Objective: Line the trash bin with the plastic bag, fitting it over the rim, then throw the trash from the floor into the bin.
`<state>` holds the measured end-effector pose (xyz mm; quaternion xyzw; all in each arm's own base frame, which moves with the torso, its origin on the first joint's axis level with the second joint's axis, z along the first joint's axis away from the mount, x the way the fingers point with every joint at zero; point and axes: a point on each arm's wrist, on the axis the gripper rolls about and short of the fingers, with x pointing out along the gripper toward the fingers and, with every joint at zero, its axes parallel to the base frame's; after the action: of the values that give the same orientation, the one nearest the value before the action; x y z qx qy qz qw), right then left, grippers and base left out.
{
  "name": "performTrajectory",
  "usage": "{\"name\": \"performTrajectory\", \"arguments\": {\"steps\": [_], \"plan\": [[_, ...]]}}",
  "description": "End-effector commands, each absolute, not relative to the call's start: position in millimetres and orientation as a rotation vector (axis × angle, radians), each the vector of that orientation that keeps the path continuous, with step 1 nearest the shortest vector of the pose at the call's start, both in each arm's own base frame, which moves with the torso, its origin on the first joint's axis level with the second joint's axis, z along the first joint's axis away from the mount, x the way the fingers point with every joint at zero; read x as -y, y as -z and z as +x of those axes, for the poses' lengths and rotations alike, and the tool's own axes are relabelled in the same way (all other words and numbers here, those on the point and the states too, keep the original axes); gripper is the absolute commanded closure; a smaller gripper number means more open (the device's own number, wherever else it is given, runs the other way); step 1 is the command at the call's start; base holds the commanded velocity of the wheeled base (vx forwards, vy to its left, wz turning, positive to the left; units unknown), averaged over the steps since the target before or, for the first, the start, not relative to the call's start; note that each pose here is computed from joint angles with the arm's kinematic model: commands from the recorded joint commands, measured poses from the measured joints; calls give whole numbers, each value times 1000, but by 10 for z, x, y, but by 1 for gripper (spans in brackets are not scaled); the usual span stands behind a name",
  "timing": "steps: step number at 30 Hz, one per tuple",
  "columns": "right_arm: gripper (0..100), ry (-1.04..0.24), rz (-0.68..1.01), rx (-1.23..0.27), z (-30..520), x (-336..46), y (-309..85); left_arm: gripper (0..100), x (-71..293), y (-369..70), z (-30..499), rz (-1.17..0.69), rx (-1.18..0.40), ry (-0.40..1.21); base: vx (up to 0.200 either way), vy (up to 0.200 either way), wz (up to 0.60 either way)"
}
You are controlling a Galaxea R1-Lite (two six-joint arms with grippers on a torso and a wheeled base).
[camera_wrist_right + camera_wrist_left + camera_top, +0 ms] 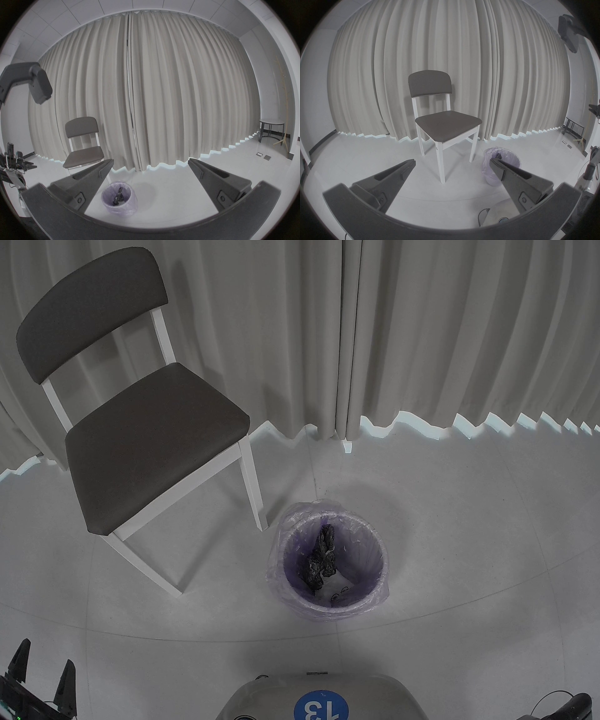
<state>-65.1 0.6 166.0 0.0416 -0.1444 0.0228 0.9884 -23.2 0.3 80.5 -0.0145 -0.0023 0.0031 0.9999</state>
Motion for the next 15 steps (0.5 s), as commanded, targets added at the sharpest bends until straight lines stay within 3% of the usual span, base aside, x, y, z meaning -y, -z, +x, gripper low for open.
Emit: {"name": "performTrajectory", "arguments": {"steps": [1, 15], "plan": [[0, -44, 83, 238, -565, -6, -1488, 0, -3, -755, -227, -34, -1, -12, 0, 0, 0], [0, -34, 52, 83, -232, -7, -841, 0, -3, -755, -227, -37, -1, -12, 0, 0, 0]]}}
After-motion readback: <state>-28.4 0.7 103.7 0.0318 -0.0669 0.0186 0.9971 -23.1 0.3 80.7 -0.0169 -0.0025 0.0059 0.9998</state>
